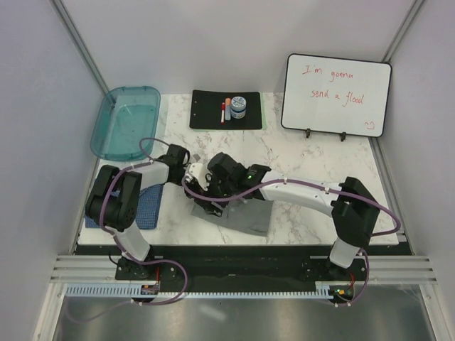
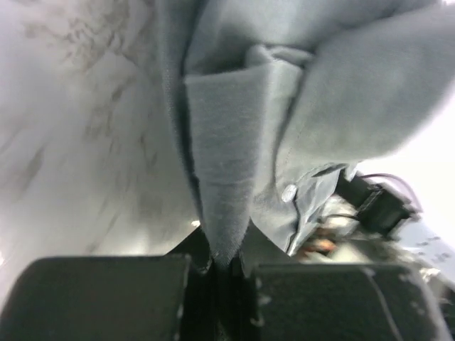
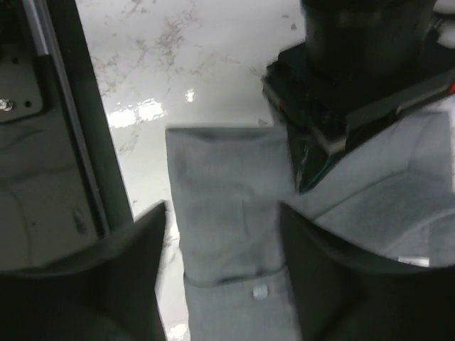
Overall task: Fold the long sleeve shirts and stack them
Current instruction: Neatly place the folded shirt to the corner
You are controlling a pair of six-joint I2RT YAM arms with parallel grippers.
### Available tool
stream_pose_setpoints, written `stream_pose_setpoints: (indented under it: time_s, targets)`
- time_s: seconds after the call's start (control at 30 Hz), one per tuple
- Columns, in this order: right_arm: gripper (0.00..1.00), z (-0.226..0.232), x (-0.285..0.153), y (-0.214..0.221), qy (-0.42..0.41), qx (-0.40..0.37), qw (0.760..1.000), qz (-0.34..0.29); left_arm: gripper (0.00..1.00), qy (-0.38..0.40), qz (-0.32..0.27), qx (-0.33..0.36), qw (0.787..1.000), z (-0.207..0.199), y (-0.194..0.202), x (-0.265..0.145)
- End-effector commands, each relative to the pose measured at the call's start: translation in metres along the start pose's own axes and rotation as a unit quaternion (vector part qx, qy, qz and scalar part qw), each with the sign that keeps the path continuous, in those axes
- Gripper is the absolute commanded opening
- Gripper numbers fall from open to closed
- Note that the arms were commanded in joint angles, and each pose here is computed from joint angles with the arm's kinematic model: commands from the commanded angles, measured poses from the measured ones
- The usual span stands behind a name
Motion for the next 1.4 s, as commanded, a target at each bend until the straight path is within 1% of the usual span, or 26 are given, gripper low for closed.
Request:
stream_pose_setpoints:
  time_s: [0.0, 0.03, 0.07, 0.1, 0.17, 0.2, 0.23, 0.27, 0.33, 0.4, 0.43, 0.47, 0.5, 0.63, 0.7, 0.9, 1.1, 1.37]
  targets:
    - [0.98, -0.017, -0.045, -0.016, -0.024, 0.013, 0.999, -0.031, 0.02, -0.116, 0.009, 0.152, 0.981, 0.011, -0.002, -0.062]
    - [0.98, -0.019, -0.051, -0.01, -0.029, 0.018, 0.999, -0.022, 0.02, -0.126, -0.008, 0.176, 0.976, 0.005, -0.01, -0.075]
    - [0.98, -0.026, -0.06, -0.01, -0.027, 0.024, 0.999, -0.028, 0.02, -0.153, -0.012, 0.193, 0.969, 0.01, -0.014, -0.084]
    - [0.98, -0.028, -0.064, -0.008, -0.03, 0.025, 0.999, -0.027, 0.02, -0.176, 0.005, 0.211, 0.962, 0.015, -0.01, -0.095]
    - [0.98, -0.041, -0.076, -0.002, -0.017, 0.036, 0.999, -0.025, 0.02, -0.199, -0.013, 0.223, 0.954, 0.015, -0.02, -0.118]
    - [0.98, -0.047, -0.08, 0.002, -0.009, 0.041, 0.999, -0.023, 0.02, -0.206, -0.012, 0.244, 0.948, 0.016, -0.022, -0.127]
    - [0.98, -0.052, -0.082, 0.01, -0.003, 0.042, 0.999, -0.016, 0.02, -0.219, -0.01, 0.245, 0.944, 0.016, -0.021, -0.138]
    - [0.98, -0.061, -0.088, 0.013, 0.011, 0.047, 0.999, -0.017, 0.02, -0.236, -0.021, 0.254, 0.938, 0.016, -0.022, -0.15]
    - [0.98, -0.07, -0.091, 0.027, 0.026, 0.057, 0.998, -0.006, 0.02, -0.249, -0.027, 0.263, 0.932, 0.016, -0.021, -0.167]
    - [0.98, -0.078, -0.097, 0.034, 0.039, 0.065, 0.997, -0.006, 0.02, -0.273, -0.035, 0.288, 0.917, 0.016, -0.02, -0.185]
    - [0.98, -0.08, -0.098, 0.04, 0.043, 0.069, 0.997, 0.0, 0.02, -0.278, -0.044, 0.291, 0.914, 0.013, -0.02, -0.196]
    - [0.98, -0.083, -0.1, 0.042, 0.047, 0.072, 0.996, -0.001, 0.02, -0.294, -0.05, 0.296, 0.907, 0.015, -0.02, -0.205]
    - [0.98, -0.083, -0.101, 0.044, 0.048, 0.075, 0.996, -0.001, 0.02, -0.303, -0.067, 0.316, 0.897, 0.01, -0.018, -0.217]
    - [0.98, -0.082, -0.104, 0.052, 0.051, 0.08, 0.995, 0.002, 0.02, -0.332, -0.095, 0.341, 0.874, 0.004, -0.007, -0.246]
    - [0.98, -0.081, -0.105, 0.054, 0.051, 0.081, 0.995, 0.002, 0.02, -0.336, -0.113, 0.348, 0.868, -0.001, -0.002, -0.256]
    - [0.98, -0.081, -0.107, 0.059, 0.06, 0.085, 0.995, 0.002, 0.02, -0.352, -0.129, 0.357, 0.855, -0.004, 0.012, -0.275]
    - [0.98, -0.08, -0.106, 0.059, 0.06, 0.086, 0.994, 0.002, 0.02, -0.363, -0.166, 0.363, 0.842, -0.016, 0.008, -0.297]
    - [0.98, -0.081, -0.105, 0.062, 0.062, 0.089, 0.994, 0.007, 0.02, -0.353, -0.185, 0.363, 0.842, -0.026, 0.007, -0.308]
Point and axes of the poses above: each gripper's point midway between its finger pads, its own x axis out along the fingers, its own z axis along the line the jaws close on, y = z × x, the point moved 2 cm from there along -x, back along the fingers
